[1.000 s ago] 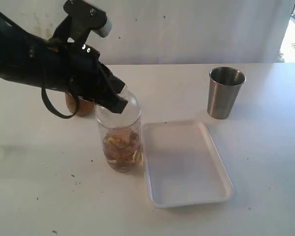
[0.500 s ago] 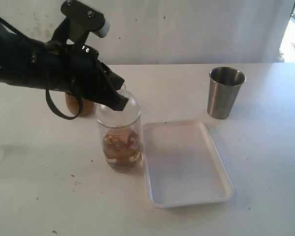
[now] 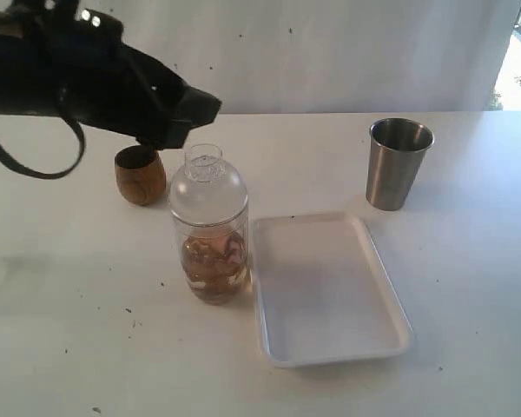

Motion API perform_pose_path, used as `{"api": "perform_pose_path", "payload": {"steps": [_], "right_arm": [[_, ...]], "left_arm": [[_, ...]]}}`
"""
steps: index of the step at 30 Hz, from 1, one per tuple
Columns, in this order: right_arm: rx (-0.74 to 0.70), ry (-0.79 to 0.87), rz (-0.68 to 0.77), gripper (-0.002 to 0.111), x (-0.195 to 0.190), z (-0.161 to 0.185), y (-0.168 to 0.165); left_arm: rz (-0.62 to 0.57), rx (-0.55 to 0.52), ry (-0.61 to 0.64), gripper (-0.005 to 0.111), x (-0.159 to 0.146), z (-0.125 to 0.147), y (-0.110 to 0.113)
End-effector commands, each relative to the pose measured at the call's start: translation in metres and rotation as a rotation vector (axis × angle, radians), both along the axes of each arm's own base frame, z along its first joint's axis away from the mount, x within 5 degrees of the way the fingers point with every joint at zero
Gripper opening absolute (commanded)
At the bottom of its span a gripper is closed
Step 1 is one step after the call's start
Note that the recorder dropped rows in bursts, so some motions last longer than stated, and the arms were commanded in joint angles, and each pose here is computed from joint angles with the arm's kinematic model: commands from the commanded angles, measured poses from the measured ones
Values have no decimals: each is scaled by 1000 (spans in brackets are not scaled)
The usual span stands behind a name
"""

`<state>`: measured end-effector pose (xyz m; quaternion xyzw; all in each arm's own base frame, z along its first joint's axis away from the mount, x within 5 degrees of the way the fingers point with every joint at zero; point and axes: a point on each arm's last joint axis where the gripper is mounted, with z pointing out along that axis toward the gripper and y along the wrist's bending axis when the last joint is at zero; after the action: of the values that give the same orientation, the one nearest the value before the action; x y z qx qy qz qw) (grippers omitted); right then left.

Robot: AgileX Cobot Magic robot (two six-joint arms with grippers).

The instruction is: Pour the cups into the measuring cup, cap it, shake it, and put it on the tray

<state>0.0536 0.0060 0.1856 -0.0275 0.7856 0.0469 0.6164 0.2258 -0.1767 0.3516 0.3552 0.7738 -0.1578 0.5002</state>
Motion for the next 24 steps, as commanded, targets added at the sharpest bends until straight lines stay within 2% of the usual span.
{"api": "perform_pose_path", "payload": {"steps": [1, 2, 4, 7, 9, 11, 12, 14, 15, 20, 24], "right_arm": [[2, -7, -4, 0, 0, -1, 0], [2, -7, -4, 0, 0, -1, 0], [2, -7, -4, 0, 0, -1, 0], [2, -7, -4, 0, 0, -1, 0], [2, -7, -4, 0, 0, -1, 0], [2, -7, -4, 0, 0, -1, 0], [18, -5, -8, 0, 0, -1, 0], [17, -5, -8, 0, 0, -1, 0], [17, -5, -8, 0, 0, -1, 0], [17, -5, -8, 0, 0, -1, 0], [17, -5, -8, 0, 0, -1, 0]], "left_arm": [[242, 88, 51, 71, -8, 14, 48], [356, 112, 114, 71, -7, 10, 63], [603, 260, 171, 71, -5, 4, 98], [950, 387, 248, 69, -4, 0, 144], [1070, 393, 347, 64, -1, -7, 167], [1084, 347, 461, 58, 3, -17, 180], [1044, 328, 525, 54, 8, -24, 185], [1039, 264, 570, 52, 14, -31, 195], [1060, 224, 569, 52, 19, -34, 202], [1091, 189, 489, 52, 33, -36, 217], [1138, 184, 565, 52, 43, -54, 231]]}}
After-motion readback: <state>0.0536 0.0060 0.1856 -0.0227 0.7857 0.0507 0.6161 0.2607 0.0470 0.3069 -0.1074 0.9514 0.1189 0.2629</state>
